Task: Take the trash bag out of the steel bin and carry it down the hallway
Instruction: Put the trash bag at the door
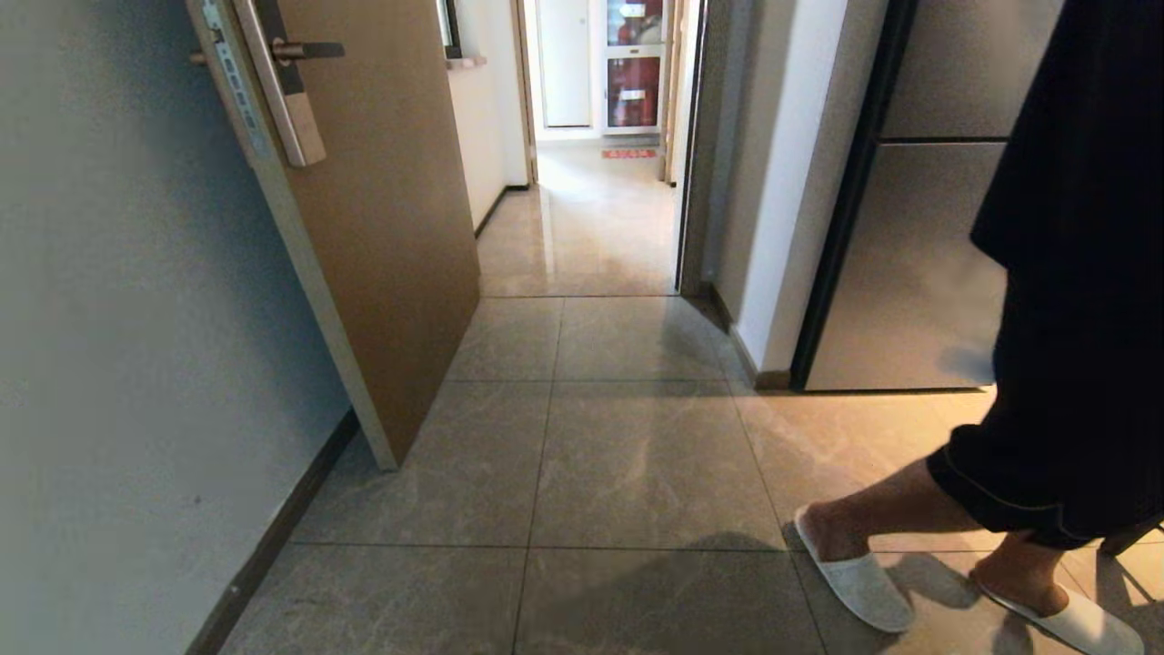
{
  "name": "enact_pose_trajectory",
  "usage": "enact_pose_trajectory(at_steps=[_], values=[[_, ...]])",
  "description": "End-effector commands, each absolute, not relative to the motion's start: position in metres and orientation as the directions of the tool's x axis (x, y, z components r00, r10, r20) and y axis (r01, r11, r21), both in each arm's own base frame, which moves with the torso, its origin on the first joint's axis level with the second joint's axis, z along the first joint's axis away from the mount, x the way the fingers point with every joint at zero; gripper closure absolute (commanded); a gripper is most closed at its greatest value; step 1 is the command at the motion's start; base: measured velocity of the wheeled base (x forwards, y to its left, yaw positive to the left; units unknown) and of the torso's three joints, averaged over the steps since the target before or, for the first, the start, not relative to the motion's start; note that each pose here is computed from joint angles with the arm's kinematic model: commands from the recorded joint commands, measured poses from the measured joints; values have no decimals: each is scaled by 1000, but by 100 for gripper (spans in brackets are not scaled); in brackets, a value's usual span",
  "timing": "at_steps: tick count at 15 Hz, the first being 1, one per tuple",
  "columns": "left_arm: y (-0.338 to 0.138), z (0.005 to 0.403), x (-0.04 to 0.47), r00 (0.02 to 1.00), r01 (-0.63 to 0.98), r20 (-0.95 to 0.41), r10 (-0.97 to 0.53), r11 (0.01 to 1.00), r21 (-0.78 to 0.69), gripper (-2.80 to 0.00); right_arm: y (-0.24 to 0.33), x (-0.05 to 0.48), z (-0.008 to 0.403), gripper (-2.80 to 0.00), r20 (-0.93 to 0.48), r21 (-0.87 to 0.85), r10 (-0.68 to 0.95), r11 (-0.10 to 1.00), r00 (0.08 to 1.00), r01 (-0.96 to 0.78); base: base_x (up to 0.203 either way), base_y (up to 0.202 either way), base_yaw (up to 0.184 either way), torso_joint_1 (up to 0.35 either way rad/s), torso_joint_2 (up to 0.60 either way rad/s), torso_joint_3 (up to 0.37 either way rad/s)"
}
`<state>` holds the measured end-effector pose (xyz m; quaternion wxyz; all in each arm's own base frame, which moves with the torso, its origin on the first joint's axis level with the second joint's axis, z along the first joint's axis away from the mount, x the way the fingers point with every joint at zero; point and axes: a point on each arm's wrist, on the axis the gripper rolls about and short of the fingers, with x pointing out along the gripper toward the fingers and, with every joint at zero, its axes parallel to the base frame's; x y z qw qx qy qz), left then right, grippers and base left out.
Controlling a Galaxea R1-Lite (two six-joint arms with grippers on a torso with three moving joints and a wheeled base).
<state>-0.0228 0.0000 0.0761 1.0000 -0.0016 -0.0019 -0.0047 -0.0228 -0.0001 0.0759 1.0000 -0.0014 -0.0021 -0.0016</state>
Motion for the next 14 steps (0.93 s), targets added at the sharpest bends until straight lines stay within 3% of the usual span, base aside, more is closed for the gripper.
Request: enact_pose_trajectory(at_steps=[1, 14], values=[[0, 76, -23, 1000, 9, 5, -9, 1000, -3, 0, 0, -23, 76, 0, 3, -3, -3, 1000, 1000, 3, 193, 0, 0, 2, 2, 5], [0, 76, -23, 1000, 9, 5, -9, 1000, -3, 0, 0, -23, 76, 0, 3, -3, -3, 1000, 1000, 3, 193, 0, 0, 1, 2, 2]])
